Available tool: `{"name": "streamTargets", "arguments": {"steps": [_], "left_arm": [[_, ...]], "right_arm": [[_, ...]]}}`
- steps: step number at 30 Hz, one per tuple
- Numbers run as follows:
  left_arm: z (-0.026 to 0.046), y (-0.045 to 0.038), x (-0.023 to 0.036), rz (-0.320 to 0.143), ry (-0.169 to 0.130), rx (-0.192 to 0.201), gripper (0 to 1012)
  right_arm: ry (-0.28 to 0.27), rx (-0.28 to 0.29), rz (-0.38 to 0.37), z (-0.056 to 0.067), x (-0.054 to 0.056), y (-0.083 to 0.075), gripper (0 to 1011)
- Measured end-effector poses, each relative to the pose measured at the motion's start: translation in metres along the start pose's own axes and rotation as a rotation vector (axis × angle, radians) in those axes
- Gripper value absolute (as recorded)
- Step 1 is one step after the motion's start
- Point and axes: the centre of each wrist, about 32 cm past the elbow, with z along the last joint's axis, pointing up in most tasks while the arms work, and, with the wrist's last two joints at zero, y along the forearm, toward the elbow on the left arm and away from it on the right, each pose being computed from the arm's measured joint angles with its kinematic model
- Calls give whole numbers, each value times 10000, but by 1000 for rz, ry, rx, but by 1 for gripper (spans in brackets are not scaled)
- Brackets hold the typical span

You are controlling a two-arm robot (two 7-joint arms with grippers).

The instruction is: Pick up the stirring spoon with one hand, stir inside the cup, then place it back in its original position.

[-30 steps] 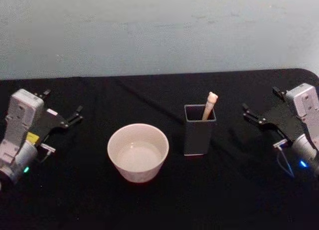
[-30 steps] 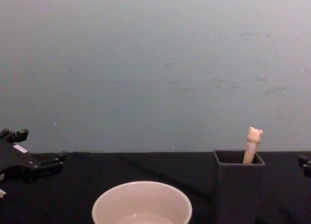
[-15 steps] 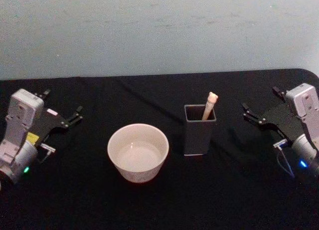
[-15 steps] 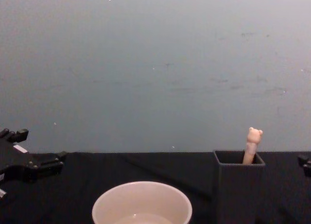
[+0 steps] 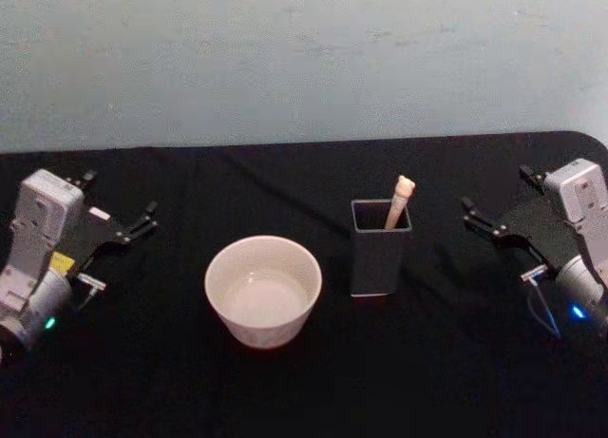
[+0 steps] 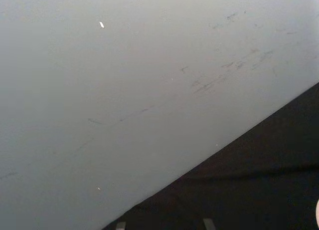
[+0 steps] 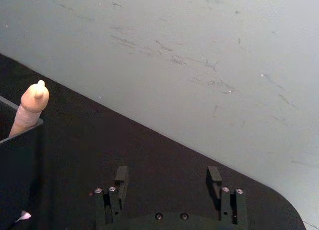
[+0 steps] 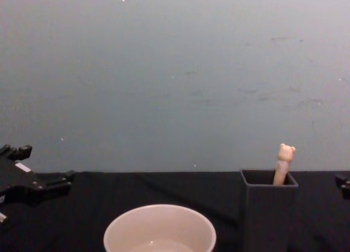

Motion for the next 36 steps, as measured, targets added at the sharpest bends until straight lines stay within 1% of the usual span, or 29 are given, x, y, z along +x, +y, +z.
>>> {"name": "streamTargets", "arguments": {"steps": [6, 12, 16, 20, 21, 24, 31, 33, 36], "left_arm": [[0, 0, 0, 0, 0, 0, 1001], [0, 0, 0, 0, 0, 0, 1001], [0, 0, 0, 0, 0, 0, 1001], [0, 0, 0, 0, 0, 0, 1001], [0, 0, 0, 0, 0, 0, 1001], [0, 0, 0, 0, 0, 0, 1001], [0, 0, 0, 0, 0, 0, 1002], [0, 0, 0, 0, 0, 0, 1001], [0, 0, 0, 0, 0, 0, 1001]], "right_arm": [[7, 1, -4, 3, 27, 4, 1004], [41, 17, 7, 2, 89, -38, 1004], [67, 30, 17, -1, 116, -99, 1004], [103, 42, 49, -3, 133, -161, 1004], [119, 47, 68, -7, 138, -180, 1004], [139, 56, 105, -18, 132, -205, 1004], [161, 87, 171, -2, 87, -218, 1004], [173, 110, 208, 21, 64, -213, 1004], [182, 124, 234, 33, 48, -205, 1004]]}}
